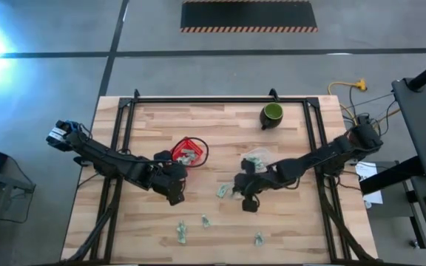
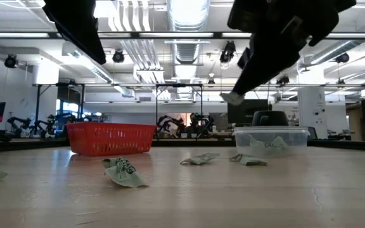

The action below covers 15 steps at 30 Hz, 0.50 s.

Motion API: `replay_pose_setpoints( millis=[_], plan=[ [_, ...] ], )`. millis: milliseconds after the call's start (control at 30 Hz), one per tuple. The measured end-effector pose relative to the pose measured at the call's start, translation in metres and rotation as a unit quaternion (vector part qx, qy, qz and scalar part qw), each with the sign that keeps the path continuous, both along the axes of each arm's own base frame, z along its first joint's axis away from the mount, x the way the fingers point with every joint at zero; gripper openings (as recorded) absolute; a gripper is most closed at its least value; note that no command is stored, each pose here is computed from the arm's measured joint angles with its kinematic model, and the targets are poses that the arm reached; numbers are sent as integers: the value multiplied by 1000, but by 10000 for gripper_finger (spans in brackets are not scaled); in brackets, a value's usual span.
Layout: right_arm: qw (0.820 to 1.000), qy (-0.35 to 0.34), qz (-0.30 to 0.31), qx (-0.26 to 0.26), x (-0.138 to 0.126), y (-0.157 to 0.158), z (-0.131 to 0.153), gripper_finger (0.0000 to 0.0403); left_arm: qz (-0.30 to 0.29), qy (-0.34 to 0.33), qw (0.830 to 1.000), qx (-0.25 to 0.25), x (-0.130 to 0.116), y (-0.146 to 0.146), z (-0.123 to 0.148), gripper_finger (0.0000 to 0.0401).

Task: Pick and place items into bin
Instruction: Put the stevia packet into the transparent bin

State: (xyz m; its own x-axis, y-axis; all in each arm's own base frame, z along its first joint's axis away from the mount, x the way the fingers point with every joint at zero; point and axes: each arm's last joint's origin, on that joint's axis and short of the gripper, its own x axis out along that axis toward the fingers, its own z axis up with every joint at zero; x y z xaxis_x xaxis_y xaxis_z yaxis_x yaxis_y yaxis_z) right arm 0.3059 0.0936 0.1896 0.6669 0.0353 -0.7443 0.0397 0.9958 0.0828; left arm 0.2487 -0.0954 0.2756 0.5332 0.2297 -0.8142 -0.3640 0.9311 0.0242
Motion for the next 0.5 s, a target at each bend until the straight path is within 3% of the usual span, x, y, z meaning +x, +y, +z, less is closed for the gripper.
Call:
replay_pose_setpoints(
  millis=[267, 500],
  plan=[
    [992, 46, -72, -91, -35, -26, 29, 9, 4, -7, 1000, 5, 1, 0, 1, 114],
    [980, 61, -139, -130, -53, -52, 45, 8, 7, -14, 1000, 9, 2, 0, 0, 114]
  ],
)
